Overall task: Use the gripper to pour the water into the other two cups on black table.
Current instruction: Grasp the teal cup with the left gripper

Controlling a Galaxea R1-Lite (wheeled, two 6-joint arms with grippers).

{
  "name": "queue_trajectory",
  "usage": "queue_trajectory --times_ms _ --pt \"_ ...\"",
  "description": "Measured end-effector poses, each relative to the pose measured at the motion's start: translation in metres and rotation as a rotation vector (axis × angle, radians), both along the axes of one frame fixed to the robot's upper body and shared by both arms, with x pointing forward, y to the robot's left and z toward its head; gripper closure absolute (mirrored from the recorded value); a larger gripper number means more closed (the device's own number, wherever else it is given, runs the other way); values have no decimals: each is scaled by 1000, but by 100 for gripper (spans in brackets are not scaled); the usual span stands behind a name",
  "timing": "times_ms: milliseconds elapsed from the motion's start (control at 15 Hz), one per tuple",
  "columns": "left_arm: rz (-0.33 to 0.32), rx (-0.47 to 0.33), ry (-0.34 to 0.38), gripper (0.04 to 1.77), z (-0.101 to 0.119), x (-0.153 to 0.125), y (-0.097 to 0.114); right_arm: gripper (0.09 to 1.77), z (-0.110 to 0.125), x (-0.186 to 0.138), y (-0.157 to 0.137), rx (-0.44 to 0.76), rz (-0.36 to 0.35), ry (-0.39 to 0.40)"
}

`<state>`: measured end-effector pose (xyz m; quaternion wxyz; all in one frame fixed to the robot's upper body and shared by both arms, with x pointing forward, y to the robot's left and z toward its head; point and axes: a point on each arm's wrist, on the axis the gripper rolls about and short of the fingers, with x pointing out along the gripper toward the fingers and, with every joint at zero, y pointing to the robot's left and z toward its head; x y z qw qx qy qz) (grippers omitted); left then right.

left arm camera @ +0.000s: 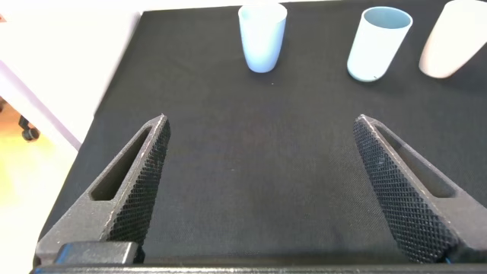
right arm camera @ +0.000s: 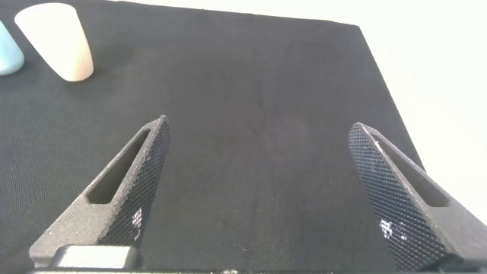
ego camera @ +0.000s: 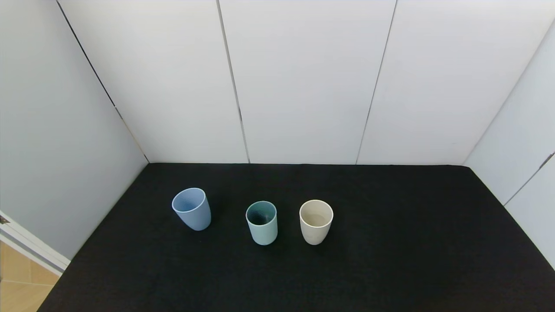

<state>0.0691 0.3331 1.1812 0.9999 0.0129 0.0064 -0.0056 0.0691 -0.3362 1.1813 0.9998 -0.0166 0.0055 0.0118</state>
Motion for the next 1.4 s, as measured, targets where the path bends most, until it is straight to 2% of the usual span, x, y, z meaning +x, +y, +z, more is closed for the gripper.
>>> queue_trajectory --times_ms 667,867,1000,1133,1267,1400 --pt "3 -21 -2 9 0 0 0 15 0 0 0 0 0 0" --pt "-2 0 1 9 1 -1 0 15 0 0 0 0 0 0" --pt "-34 -28 -30 9 14 -5 -1 15 0 0 0 0 0 0" --pt "-89 -94 -52 9 40 -11 -2 15 0 0 0 0 0 0" --pt "-152 -116 -30 9 64 -10 -3 15 0 0 0 0 0 0" --pt "-216 -122 32 9 83 1 -5 15 0 0 0 0 0 0"
